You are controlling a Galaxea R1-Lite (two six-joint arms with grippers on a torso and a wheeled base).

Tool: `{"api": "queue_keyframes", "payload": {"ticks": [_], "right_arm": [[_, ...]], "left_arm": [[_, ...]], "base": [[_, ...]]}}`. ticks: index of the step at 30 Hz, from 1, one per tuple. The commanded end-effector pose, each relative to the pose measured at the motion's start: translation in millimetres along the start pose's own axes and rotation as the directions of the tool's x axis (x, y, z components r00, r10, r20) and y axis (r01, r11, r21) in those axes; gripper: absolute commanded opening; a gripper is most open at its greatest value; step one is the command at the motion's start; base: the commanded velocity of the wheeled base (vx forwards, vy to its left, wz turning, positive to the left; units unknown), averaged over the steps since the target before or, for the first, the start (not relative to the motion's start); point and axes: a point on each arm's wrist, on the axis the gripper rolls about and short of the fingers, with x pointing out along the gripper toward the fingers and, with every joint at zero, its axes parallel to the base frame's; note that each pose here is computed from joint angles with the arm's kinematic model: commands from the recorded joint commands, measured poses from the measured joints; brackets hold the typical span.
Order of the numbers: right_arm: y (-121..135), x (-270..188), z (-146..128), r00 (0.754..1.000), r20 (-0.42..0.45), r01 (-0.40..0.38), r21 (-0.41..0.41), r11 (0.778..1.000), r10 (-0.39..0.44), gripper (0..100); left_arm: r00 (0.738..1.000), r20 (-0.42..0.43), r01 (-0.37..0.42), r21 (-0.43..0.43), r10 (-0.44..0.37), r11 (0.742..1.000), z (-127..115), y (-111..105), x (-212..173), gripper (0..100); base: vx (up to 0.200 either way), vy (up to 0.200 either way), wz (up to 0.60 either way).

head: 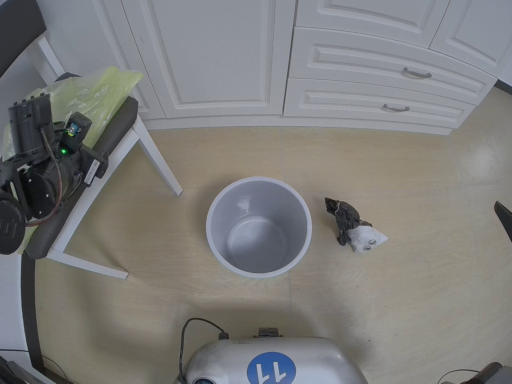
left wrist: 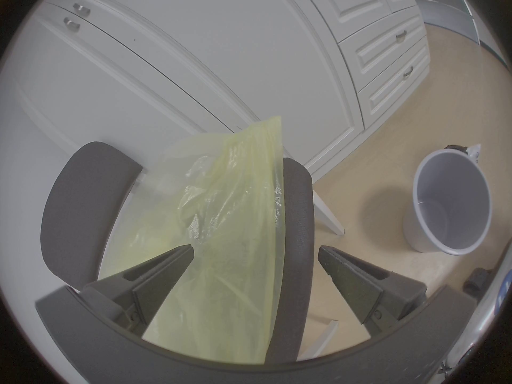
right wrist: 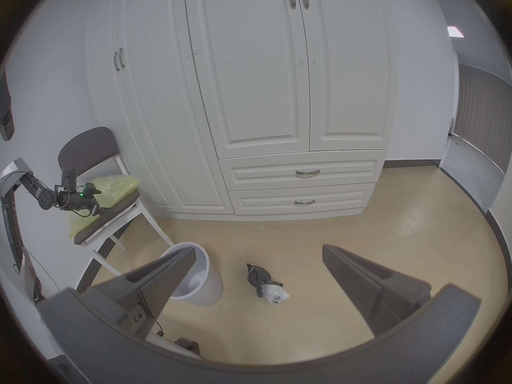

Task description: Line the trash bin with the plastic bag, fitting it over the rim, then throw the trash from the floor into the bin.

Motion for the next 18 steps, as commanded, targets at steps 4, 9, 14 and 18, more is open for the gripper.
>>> {"api": "queue_keyframes", "payload": {"ticks": [4, 9, 14, 18], "right_arm": [[0, -1, 0, 1.0, 0.003, -0.002, 0.0, 1.0, 0.002, 100], [0, -1, 0, 1.0, 0.001, -0.002, 0.0, 1.0, 0.002, 100], [0, 0, 0, 1.0, 0.0, -0.002, 0.0, 1.0, 0.002, 100], [0, 0, -1, 1.0, 0.0, -0.002, 0.0, 1.0, 0.002, 100]], "left_arm": [[0.996, -0.046, -0.076, 0.031, 0.077, 0.997, -8, -9, 38, 100], [0.988, -0.038, -0.149, 0.014, 0.15, 0.989, -8, 7, 47, 100], [0.983, -0.038, -0.18, 0.003, 0.18, 0.984, -7, 18, 50, 100], [0.978, -0.044, -0.204, -0.003, 0.203, 0.979, -7, 27, 52, 100]], "base": [[0.0, 0.0, 0.0], [0.0, 0.0, 0.0], [0.0, 0.0, 0.0], [0.0, 0.0, 0.0]]}}
